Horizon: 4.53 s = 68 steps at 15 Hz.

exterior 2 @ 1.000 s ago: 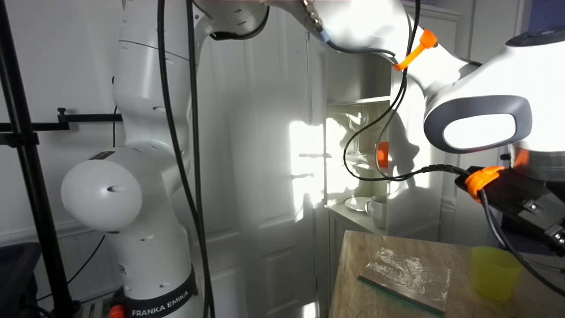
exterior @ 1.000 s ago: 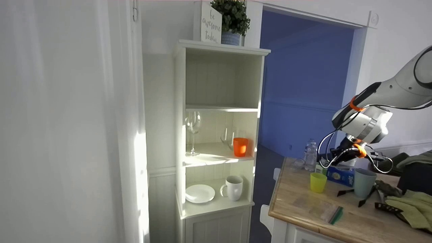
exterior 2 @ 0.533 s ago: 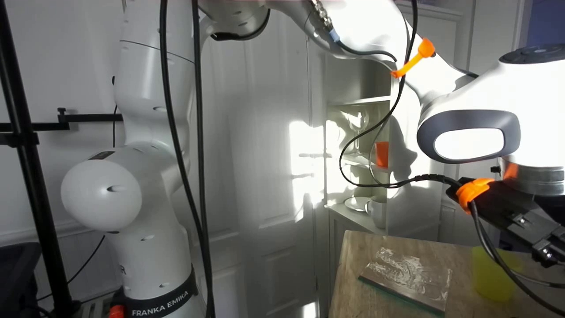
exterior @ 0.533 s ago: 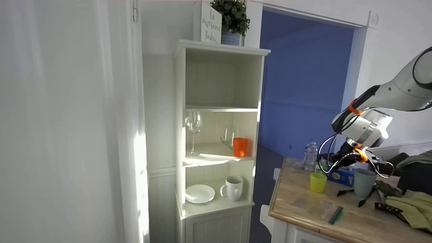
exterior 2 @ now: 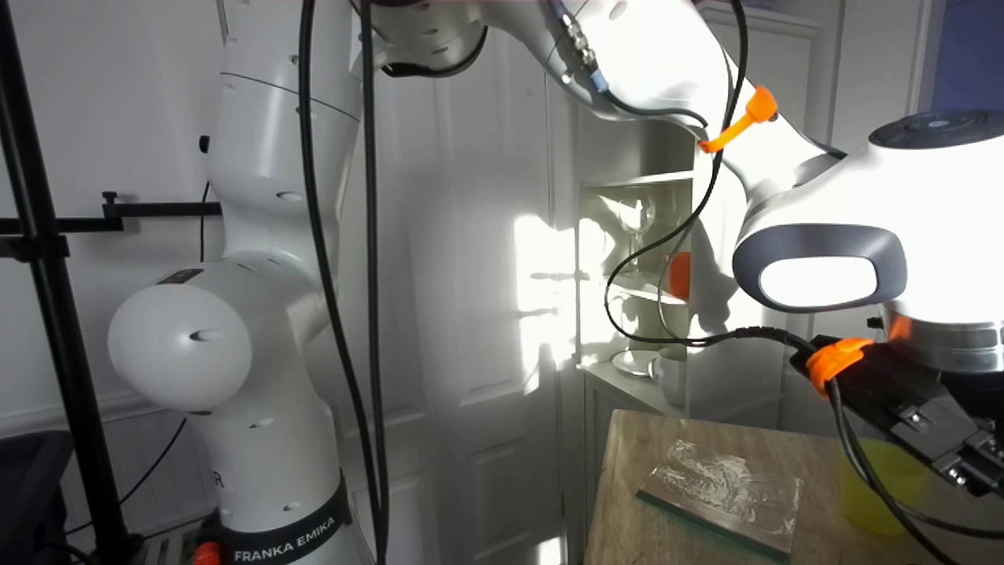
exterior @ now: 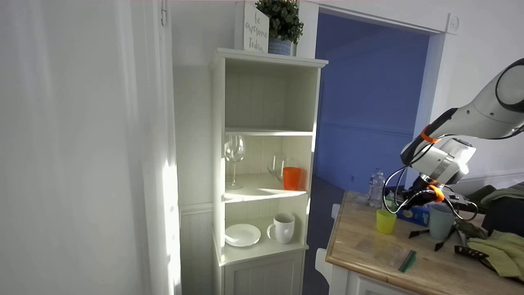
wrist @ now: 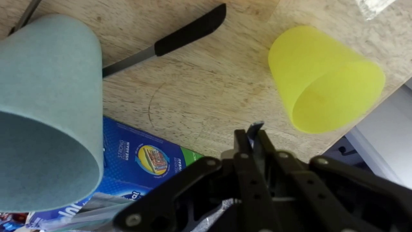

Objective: Remove the spoon from the yellow cup and put it on the counter top

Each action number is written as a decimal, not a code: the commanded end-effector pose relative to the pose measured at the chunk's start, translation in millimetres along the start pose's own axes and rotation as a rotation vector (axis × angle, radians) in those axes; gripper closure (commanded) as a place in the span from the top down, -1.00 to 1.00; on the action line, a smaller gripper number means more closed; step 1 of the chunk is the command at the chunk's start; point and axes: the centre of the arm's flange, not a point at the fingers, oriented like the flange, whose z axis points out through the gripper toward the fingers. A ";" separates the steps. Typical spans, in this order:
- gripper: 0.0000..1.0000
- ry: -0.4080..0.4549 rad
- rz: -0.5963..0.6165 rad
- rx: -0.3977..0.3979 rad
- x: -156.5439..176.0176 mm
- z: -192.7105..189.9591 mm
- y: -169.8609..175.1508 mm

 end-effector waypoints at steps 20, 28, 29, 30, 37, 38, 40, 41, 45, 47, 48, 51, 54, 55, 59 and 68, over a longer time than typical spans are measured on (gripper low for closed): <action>-0.96 0.157 0.006 0.059 -81.7 71.6 21.5; -0.12 0.160 0.009 0.053 -85.8 75.7 19.7; 0.03 0.159 0.009 0.055 -85.5 74.7 19.0; 0.15 0.161 0.008 0.057 -84.6 73.3 18.2; 1.00 0.161 -0.042 0.070 -71.9 40.9 3.8; 1.00 0.173 -0.055 0.069 -67.3 32.5 1.2; 1.00 0.192 -0.068 0.069 -56.6 19.2 -3.1; 1.00 0.208 -0.079 0.070 -49.9 12.2 -4.9; 1.00 0.246 -0.096 0.041 -31.0 -14.4 -6.9; 1.00 0.241 -0.101 0.012 -26.8 -26.8 -6.4; 1.00 0.224 -0.105 0.008 -25.9 -32.0 -6.3; 1.00 0.124 -0.167 -0.025 -37.4 -48.4 -6.1; 1.00 0.021 -0.194 -0.089 -56.6 -65.1 -4.6; 1.00 -0.004 -0.201 -0.095 -64.1 -69.6 -3.7; 1.00 -0.092 -0.202 -0.104 -80.0 -86.1 -0.9; 1.00 -0.257 -0.203 -0.045 -86.3 -86.0 9.8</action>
